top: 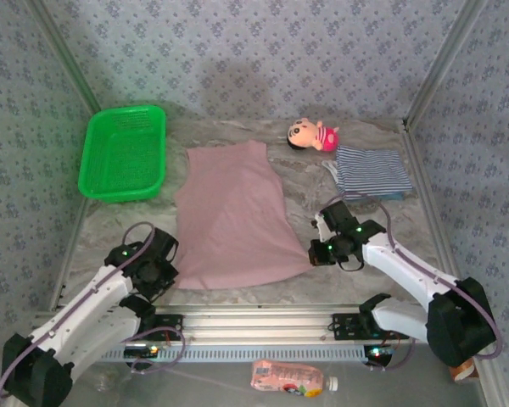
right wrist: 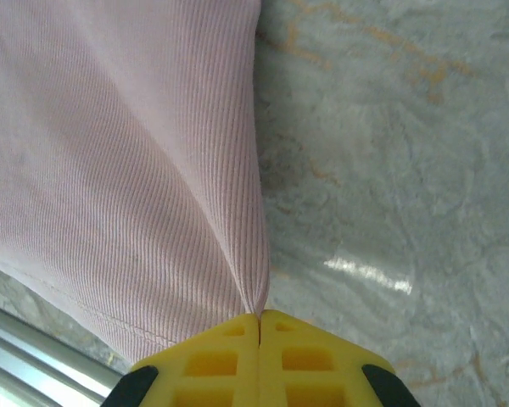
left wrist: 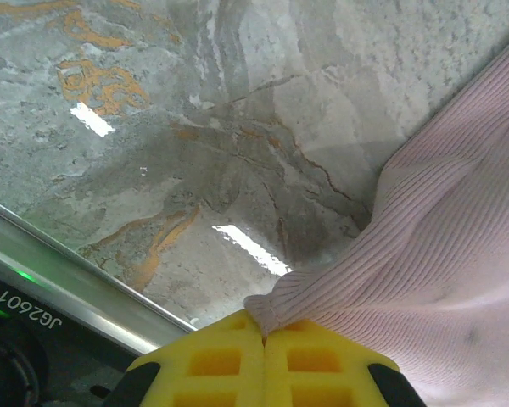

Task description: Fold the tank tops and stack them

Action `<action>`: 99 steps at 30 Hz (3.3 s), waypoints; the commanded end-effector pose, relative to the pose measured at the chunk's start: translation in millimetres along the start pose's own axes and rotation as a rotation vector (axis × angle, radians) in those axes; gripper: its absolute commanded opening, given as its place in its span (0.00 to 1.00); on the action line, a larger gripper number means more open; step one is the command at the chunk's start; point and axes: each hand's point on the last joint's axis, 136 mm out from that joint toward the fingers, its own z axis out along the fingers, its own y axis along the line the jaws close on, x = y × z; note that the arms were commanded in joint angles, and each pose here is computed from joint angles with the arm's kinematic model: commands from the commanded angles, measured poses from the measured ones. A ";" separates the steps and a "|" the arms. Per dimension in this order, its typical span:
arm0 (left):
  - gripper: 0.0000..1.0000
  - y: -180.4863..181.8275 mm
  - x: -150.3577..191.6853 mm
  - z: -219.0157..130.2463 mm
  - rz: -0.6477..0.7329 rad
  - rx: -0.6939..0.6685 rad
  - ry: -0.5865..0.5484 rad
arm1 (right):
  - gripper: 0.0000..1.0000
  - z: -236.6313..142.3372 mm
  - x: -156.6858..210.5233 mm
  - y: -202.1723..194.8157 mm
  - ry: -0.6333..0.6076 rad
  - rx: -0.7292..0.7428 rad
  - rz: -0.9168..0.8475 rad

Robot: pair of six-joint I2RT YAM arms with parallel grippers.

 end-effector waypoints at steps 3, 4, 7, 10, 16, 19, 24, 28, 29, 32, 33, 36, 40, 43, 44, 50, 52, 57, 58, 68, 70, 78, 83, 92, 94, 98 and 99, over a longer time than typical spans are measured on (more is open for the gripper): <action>0.01 18.6 19.7 9.7 -0.025 -0.090 0.067 | 0.04 3.5 19.4 -12.0 0.120 0.108 -0.022; 0.04 17.7 21.3 9.4 -0.022 -0.095 0.068 | 0.05 5.1 22.9 -12.2 0.142 0.115 -0.038; 0.13 22.9 22.1 4.0 -0.015 -0.121 0.061 | 0.10 4.0 27.0 -13.6 0.157 0.141 -0.048; 0.19 31.9 18.6 -9.5 -0.013 -0.149 0.038 | 0.16 -5.2 28.0 -10.8 0.164 0.156 -0.060; 0.35 35.2 19.0 -38.8 -0.003 -0.138 0.041 | 0.31 -35.7 27.9 -4.7 0.135 0.160 -0.040; 0.38 13.4 11.1 -51.7 0.049 -0.078 0.011 | 0.37 -45.1 -1.1 5.7 0.011 0.134 -0.095; 0.45 -70.5 -4.0 -46.4 0.206 0.020 0.001 | 0.43 -14.8 -45.0 54.9 -0.161 -0.101 -0.130; 0.45 -130.2 -27.1 -32.7 0.335 0.041 -0.019 | 0.46 15.2 -56.9 75.2 -0.170 -0.169 -0.192; 0.45 -140.1 -32.0 -27.7 0.345 0.051 -0.013 | 0.46 21.0 -57.8 77.5 -0.167 -0.172 -0.195; 0.45 -173.5 -47.9 -10.3 0.382 0.117 -0.017 | 0.48 46.6 -51.6 78.7 -0.107 -0.153 -0.214; 0.45 -183.6 -50.3 -0.9 0.386 0.138 0.001 | 0.48 55.9 -48.7 76.3 -0.084 -0.138 -0.214; 0.44 -196.6 -56.3 22.1 0.449 0.105 0.037 | 0.48 76.2 -44.0 65.5 -0.041 -0.095 -0.202; 0.44 -196.6 -63.7 45.4 0.490 0.057 0.063 | 0.48 89.3 -35.8 45.2 0.033 -0.014 -0.184; 0.44 -182.1 -65.2 57.1 0.501 0.003 0.078 | 0.48 91.3 -32.3 26.5 0.081 0.049 -0.160; 0.44 -177.3 -63.0 59.8 0.494 -0.002 0.087 | 0.48 91.0 -33.4 20.3 0.089 0.071 -0.156; 0.44 -156.4 -41.0 62.7 0.435 0.003 0.117 | 0.48 81.1 -52.1 -5.2 0.111 0.161 -0.153; 0.44 -154.8 -30.1 62.2 0.405 0.022 0.118 | 0.48 75.6 -57.7 -12.7 0.107 0.166 -0.123; 0.44 -158.5 4.8 61.1 0.342 0.051 0.115 | 0.48 64.9 -68.9 -33.8 0.095 0.185 -0.024; 0.45 -157.7 12.9 62.2 0.311 0.057 0.111 | 0.48 65.1 -71.4 -39.0 0.087 0.174 0.010; 0.45 -196.6 12.5 4.7 0.403 0.108 -0.004 | 0.51 19.7 -122.8 -28.2 -0.106 0.147 -0.023; 0.45 -210.9 -11.0 0.2 0.456 0.105 -0.028 | 0.52 12.5 -116.3 -19.8 -0.128 0.136 0.027; 0.45 -300.3 -94.7 30.6 0.631 0.201 -0.078 | 0.55 30.9 -57.1 -26.9 -0.110 0.152 0.239; 0.45 -332.3 -133.9 56.9 0.692 0.190 -0.133 | 0.56 41.3 -50.8 -48.7 -0.124 0.214 0.297; 0.45 -288.2 -151.4 90.6 0.672 0.045 -0.067 | 0.58 40.8 -68.6 -84.2 -0.128 0.294 0.325; 0.45 -266.7 -147.4 87.4 0.646 0.017 -0.053 | 0.58 39.9 -73.0 -93.6 -0.117 0.312 0.330; 0.45 -230.7 -135.3 68.2 0.584 -0.006 -0.054 | 0.58 38.8 -90.4 -105.4 -0.104 0.334 0.274; 0.45 -222.5 -133.7 65.1 0.571 -0.017 -0.061 | 0.58 39.1 -95.4 -106.6 -0.100 0.333 0.259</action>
